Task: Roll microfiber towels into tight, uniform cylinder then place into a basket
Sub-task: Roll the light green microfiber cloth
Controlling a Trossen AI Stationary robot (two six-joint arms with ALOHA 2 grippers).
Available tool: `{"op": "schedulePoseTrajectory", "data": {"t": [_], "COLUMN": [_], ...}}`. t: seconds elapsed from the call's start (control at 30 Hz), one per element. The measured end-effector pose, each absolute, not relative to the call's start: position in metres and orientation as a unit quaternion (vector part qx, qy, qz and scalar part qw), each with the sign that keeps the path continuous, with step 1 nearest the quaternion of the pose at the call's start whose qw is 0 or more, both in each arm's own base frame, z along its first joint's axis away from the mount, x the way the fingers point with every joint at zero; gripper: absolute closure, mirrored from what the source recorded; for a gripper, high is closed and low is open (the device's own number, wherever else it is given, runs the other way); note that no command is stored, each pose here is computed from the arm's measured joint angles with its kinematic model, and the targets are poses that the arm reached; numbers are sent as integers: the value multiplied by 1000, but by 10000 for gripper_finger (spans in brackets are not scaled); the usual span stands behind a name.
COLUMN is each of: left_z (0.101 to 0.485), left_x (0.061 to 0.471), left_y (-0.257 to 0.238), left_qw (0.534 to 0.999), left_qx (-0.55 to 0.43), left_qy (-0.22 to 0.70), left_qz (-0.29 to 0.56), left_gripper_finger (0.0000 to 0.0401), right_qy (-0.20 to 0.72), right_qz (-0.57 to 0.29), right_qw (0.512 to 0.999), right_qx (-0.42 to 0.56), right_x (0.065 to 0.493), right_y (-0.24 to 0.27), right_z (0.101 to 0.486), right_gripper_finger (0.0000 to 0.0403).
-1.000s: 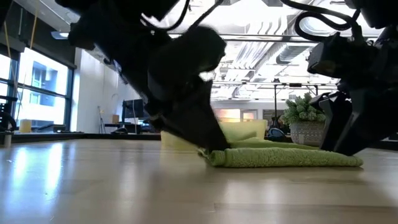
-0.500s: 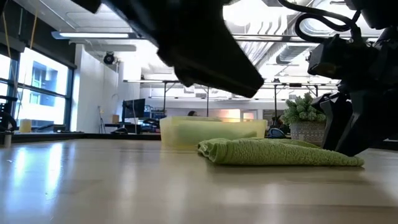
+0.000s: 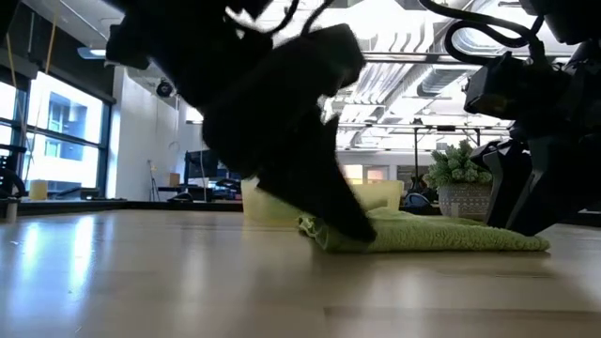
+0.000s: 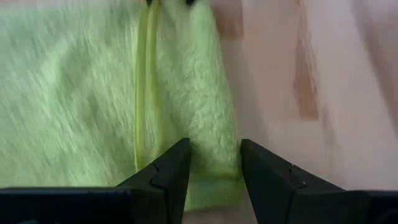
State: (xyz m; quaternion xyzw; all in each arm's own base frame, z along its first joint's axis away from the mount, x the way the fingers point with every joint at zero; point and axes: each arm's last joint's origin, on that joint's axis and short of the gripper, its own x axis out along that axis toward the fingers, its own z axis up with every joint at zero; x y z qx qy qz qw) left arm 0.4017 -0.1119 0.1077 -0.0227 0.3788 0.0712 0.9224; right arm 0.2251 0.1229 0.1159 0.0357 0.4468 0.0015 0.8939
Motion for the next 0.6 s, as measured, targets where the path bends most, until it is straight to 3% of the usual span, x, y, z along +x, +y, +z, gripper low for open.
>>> {"op": "schedulePoseTrajectory", "data": {"t": [0.4,0.6], "left_z": [102,101], "left_x": [399,400], "left_y": [-113,-112], "left_qw": [910,911], "left_qx": [-68,-70], "left_qy": [401,399], "left_qz": [79,81], "left_gripper_finger": [270,270], "right_qy": [476,431], "right_qz": [25,60], "right_qw": [878,900], "right_qx": [35,-19], "right_x": [227,231], "right_y": [126,140], "right_z": [148,159], "right_gripper_finger": [276,276]}}
